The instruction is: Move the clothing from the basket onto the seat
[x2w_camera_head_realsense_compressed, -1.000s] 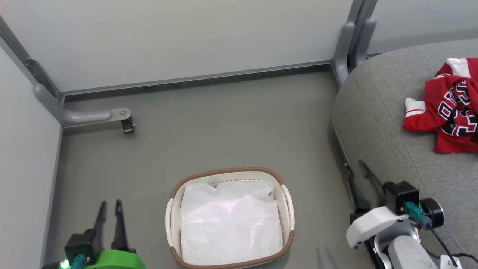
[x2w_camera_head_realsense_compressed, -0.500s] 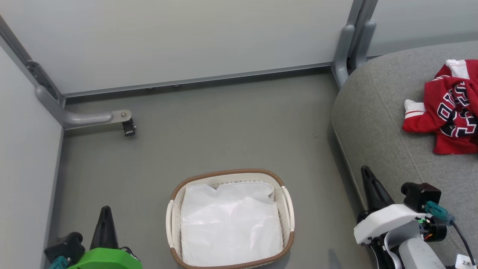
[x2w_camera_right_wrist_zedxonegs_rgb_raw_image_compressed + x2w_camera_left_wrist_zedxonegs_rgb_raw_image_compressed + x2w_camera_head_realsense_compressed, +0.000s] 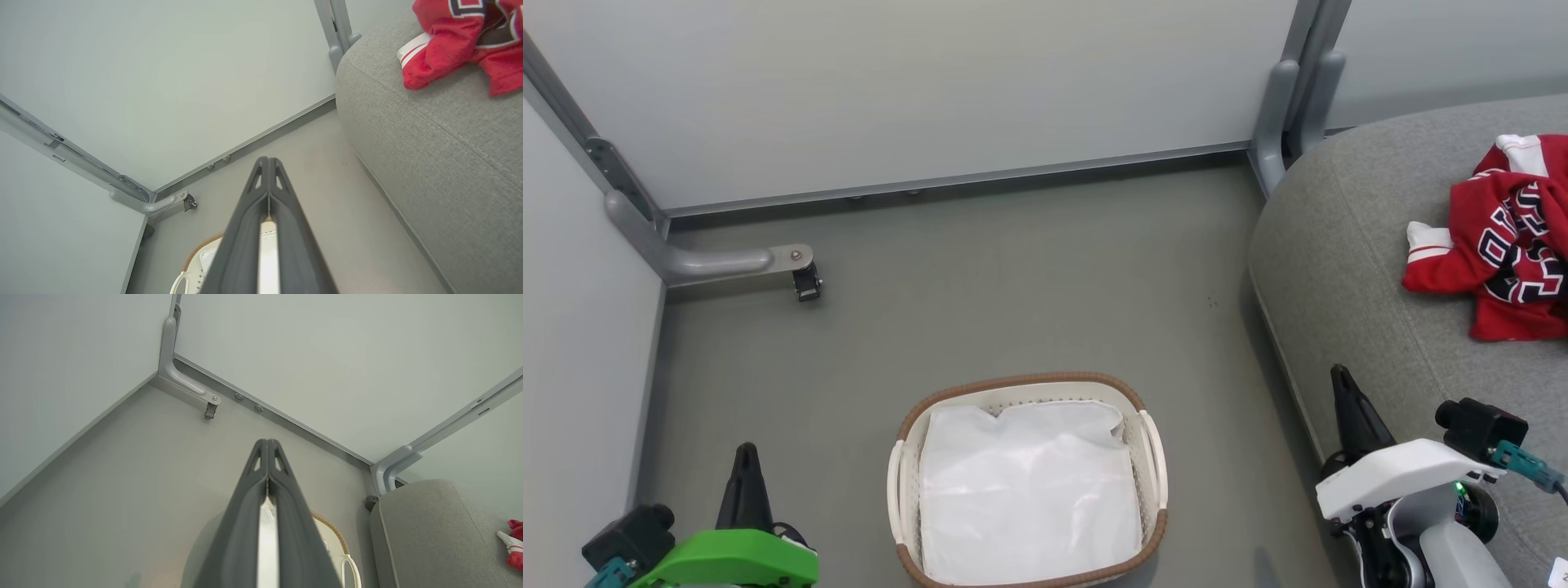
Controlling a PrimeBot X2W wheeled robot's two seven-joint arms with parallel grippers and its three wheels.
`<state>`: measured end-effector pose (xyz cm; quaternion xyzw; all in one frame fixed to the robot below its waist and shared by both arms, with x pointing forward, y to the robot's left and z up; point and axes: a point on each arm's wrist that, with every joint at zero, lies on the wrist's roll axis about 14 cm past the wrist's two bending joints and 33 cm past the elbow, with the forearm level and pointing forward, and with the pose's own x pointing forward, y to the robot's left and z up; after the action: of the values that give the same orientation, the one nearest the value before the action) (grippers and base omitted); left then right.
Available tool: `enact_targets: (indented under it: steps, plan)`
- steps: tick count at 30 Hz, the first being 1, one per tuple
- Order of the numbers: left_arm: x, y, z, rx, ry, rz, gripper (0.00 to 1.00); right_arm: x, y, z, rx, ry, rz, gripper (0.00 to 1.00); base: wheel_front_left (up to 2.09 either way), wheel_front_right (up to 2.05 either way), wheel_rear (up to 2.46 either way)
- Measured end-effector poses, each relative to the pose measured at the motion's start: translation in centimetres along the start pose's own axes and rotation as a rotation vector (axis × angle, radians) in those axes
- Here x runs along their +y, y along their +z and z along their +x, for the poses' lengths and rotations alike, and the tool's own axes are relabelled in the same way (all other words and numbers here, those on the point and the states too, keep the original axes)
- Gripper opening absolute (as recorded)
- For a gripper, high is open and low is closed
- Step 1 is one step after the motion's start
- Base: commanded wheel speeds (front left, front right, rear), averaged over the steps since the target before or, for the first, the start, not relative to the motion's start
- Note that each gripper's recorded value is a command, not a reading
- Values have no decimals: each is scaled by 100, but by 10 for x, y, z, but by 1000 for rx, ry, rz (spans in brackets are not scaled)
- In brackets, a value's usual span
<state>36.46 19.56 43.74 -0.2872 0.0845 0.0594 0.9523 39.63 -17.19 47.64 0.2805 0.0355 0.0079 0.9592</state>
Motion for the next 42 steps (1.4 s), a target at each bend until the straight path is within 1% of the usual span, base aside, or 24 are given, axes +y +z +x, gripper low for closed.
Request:
enact_targets:
  steps: [22,42]
  plan:
    - [-5,10,5,1,-10,-307,0,-8,9,-2,-10,-35,310,0,0,0,0]
    - [-13,23,8,-7,-50,-530,0,-10,17,-3,-24,-34,538,0,0,0,0]
